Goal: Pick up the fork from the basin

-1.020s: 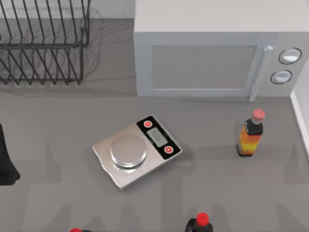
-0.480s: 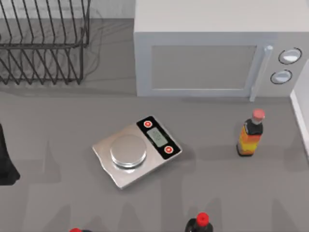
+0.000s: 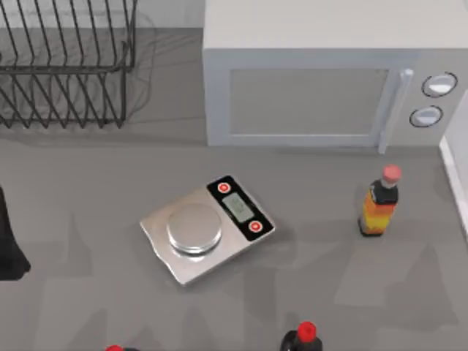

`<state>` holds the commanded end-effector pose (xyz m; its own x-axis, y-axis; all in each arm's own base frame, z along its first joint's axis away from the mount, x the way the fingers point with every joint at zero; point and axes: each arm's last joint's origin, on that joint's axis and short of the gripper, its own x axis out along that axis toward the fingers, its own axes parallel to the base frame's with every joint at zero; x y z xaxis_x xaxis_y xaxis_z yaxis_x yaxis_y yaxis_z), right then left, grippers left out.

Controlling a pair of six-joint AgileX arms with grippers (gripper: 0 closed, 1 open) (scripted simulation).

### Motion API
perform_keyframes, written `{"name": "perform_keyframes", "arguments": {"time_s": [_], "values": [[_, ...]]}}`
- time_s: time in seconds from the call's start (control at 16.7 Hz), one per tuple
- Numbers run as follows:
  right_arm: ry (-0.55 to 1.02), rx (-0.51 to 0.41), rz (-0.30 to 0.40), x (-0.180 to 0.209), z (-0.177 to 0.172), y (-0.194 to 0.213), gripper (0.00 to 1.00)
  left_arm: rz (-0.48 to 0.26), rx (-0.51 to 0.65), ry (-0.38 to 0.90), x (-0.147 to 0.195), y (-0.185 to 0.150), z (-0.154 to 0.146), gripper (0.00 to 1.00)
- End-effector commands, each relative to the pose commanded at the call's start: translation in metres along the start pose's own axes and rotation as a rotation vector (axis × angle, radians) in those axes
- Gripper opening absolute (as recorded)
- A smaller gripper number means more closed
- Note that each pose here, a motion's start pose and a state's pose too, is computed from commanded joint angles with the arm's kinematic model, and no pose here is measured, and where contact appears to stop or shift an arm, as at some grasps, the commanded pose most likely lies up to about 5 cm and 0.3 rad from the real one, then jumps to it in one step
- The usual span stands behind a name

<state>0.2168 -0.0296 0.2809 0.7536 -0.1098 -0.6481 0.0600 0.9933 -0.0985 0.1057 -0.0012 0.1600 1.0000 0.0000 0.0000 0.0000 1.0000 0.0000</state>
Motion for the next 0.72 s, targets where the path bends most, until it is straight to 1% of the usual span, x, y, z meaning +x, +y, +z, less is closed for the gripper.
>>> {"name": "perform_keyframes", "arguments": {"time_s": [0.18, 0.36, 0.54, 0.72], "values": [[0.21, -0.012, 0.005, 0.045, 0.038, -0.014, 1.0, 0.0, 0.0, 0.0, 0.0, 0.0, 0.0, 1.0], [0.411, -0.018, 0.023, 0.101, 0.061, -0.03, 1.0, 0.0, 0.0, 0.0, 0.0, 0.0, 0.0, 1.0], [0.589, -0.017, 0.051, 0.159, 0.067, -0.046, 1.0, 0.0, 0.0, 0.0, 0.0, 0.0, 0.0, 1.0], [0.731, -0.012, 0.08, 0.208, 0.06, -0.059, 1.0, 0.0, 0.0, 0.0, 0.0, 0.0, 0.0, 1.0]]}}
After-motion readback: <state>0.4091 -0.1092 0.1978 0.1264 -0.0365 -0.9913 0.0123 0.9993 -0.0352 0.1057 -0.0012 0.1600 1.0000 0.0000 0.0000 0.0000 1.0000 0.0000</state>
